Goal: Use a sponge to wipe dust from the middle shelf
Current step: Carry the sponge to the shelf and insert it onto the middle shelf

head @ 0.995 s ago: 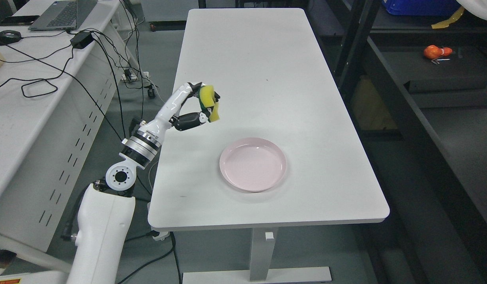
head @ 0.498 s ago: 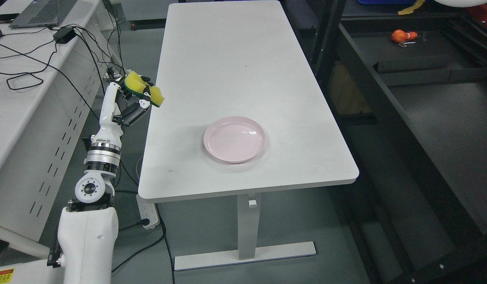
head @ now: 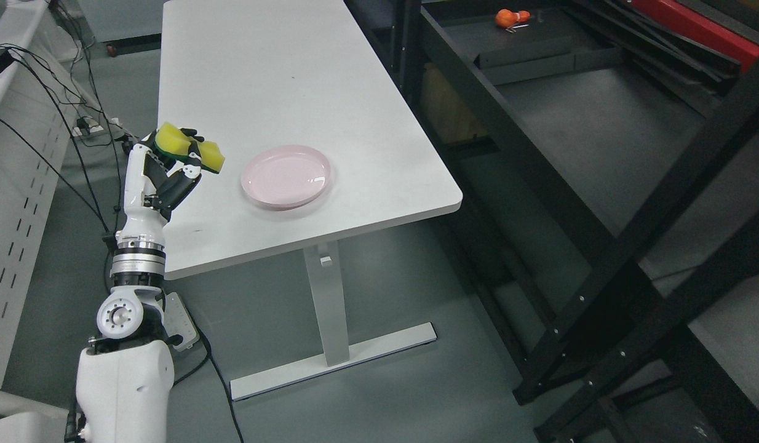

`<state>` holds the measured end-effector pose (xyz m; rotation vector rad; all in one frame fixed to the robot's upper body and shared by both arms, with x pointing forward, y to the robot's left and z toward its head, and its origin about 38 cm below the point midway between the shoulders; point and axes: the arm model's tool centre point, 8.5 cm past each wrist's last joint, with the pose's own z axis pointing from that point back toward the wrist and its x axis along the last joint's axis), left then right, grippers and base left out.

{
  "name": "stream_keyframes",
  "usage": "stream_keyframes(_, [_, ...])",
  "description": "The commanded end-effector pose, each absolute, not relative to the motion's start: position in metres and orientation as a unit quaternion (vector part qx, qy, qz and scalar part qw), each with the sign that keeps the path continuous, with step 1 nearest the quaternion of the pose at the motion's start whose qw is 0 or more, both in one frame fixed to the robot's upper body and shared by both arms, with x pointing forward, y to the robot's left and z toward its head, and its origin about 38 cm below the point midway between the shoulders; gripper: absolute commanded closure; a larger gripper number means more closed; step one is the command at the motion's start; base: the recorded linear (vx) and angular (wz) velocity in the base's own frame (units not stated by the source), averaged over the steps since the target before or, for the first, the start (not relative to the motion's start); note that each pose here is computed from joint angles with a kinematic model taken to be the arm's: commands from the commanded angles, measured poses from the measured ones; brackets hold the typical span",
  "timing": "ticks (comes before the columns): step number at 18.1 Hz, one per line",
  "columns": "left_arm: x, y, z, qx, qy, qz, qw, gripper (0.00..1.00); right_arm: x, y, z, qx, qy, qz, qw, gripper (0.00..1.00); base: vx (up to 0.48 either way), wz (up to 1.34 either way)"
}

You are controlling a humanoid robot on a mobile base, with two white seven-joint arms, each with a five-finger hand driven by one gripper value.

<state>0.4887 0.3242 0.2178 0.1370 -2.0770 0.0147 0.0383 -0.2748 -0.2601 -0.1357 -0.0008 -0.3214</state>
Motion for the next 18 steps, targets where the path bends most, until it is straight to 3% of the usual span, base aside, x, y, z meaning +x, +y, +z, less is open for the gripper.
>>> stream_keyframes(1, [0.479,0.336,0.217,0.074,-0.863,0.006,0.500,1.00,0.044,-0.287,-0.259,-0.076,-0.010,-0.160,0.984,0.00,-0.342,-0.47])
stream_keyframes(6, [0.485,0.297,0.224,0.046,-0.869,-0.046,0.491,1.00,0.044,-0.287,-0.259,-0.076,-0.010,-0.160,0.984,0.00,-0.355,-0.51])
stream_keyframes(11, [0.481,0.187,0.266,-0.012,-0.886,-0.232,0.403,1.00,0.044,-0.287,-0.259,-0.076,-0.010,-0.160,0.984,0.00,-0.313,-0.79])
stream_keyframes(18, [0.435,0.029,0.380,0.040,-0.830,-0.552,0.071,1.00,0.044,-0.287,-0.259,-0.076,-0.010,-0.160,0.984,0.00,-0.142,-1.04])
